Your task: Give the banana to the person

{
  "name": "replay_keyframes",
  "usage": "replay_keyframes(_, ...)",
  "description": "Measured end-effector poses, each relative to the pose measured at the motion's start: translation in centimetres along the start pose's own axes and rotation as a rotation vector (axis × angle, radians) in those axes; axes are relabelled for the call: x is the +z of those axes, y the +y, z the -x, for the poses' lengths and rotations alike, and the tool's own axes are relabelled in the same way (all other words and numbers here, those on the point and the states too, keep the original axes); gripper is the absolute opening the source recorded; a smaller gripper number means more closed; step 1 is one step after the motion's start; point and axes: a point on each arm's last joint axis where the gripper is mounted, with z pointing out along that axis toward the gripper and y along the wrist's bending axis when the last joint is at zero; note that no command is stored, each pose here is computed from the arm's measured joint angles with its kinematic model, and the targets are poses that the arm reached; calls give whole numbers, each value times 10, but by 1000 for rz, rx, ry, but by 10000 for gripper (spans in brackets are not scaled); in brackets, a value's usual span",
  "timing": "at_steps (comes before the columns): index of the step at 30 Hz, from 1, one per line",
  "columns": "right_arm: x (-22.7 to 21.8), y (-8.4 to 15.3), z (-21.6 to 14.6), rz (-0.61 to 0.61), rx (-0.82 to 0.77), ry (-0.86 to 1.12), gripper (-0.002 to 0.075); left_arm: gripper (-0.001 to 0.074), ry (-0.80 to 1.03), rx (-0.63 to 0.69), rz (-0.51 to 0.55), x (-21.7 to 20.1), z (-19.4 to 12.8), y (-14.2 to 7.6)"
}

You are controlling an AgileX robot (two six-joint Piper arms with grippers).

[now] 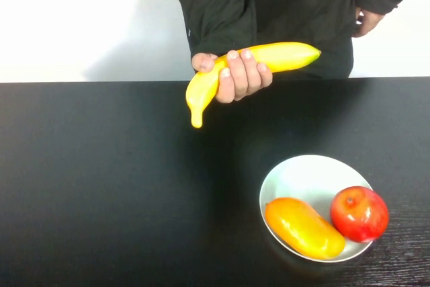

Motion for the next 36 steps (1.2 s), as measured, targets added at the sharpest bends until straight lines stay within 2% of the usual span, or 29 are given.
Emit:
replay_keyframes(2, -12, -9, -30, -94, 28, -12, -7, -4, 0, 0, 0, 0, 0, 0)
replay_keyframes(3, -3, -3, -26, -31, 17, 139, -7, -4, 0, 0, 0, 0, 0, 0)
replay_keyframes(7, -22, -10, -78, -160, 30, 110, -8, -4, 0, 0, 0, 0, 0, 0)
replay_keyframes(11, -33, -9, -108, -217, 30, 22, -7, -4, 0, 0, 0, 0, 0, 0)
replay_keyframes(15, -33, -2, -132, -210, 31, -120, -7, -4, 0, 0, 0, 0, 0, 0)
replay_keyframes(22, -41, 0, -137, -215, 94, -221, -7, -4, 0, 0, 0, 0, 0, 0)
replay_keyframes(31, -39, -1, -156, -222, 141, -34, -7, -4, 0, 0, 0, 0, 0, 0)
replay_keyframes(36, -39, 0, -157, -220, 153, -18, -7, -4, -2, 0, 0, 0, 0, 0)
